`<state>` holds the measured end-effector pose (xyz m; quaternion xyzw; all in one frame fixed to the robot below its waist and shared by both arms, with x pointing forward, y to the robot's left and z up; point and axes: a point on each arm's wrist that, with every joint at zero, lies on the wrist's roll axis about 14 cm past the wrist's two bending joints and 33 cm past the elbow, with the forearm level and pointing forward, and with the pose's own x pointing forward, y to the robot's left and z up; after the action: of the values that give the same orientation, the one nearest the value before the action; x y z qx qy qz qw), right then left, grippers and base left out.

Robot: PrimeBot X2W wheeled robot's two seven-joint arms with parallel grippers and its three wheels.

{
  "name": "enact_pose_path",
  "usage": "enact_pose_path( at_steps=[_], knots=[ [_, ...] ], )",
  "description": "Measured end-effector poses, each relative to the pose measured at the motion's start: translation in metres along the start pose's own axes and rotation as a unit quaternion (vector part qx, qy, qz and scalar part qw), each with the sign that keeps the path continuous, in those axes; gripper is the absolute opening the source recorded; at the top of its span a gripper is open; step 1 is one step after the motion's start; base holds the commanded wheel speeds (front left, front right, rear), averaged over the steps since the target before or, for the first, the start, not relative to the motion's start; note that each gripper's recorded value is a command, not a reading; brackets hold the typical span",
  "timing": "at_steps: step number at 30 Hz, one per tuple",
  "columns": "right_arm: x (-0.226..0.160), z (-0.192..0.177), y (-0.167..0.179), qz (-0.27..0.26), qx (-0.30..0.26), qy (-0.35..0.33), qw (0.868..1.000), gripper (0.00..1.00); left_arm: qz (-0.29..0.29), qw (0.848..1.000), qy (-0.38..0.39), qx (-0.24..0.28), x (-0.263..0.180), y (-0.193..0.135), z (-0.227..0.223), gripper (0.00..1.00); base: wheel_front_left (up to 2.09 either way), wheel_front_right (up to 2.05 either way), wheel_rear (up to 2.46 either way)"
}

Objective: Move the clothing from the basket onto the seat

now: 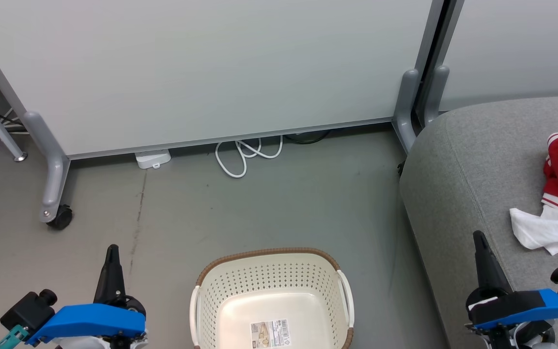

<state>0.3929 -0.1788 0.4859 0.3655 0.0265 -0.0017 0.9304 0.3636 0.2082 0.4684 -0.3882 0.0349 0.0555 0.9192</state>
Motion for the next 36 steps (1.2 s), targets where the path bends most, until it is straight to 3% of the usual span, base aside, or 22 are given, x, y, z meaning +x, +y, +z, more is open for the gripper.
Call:
enact_pose_path(
  at_steps=[17, 36],
  knots=[
    [-0.002, 0.004, -0.004, -0.009, 0.108, 0.002, 0.994, 0.0, -0.005, 0.995, 0.003, -0.102, 0.005, -0.005, 0.004, 0.0, 0.0, 0.0, 0.0],
    [-0.003, 0.01, -0.005, -0.008, 0.211, -0.003, 0.977, 0.0, -0.016, 0.98, 0.005, -0.198, 0.011, -0.013, 0.009, 0.0, 0.0, 0.0, 0.0]
  ],
)
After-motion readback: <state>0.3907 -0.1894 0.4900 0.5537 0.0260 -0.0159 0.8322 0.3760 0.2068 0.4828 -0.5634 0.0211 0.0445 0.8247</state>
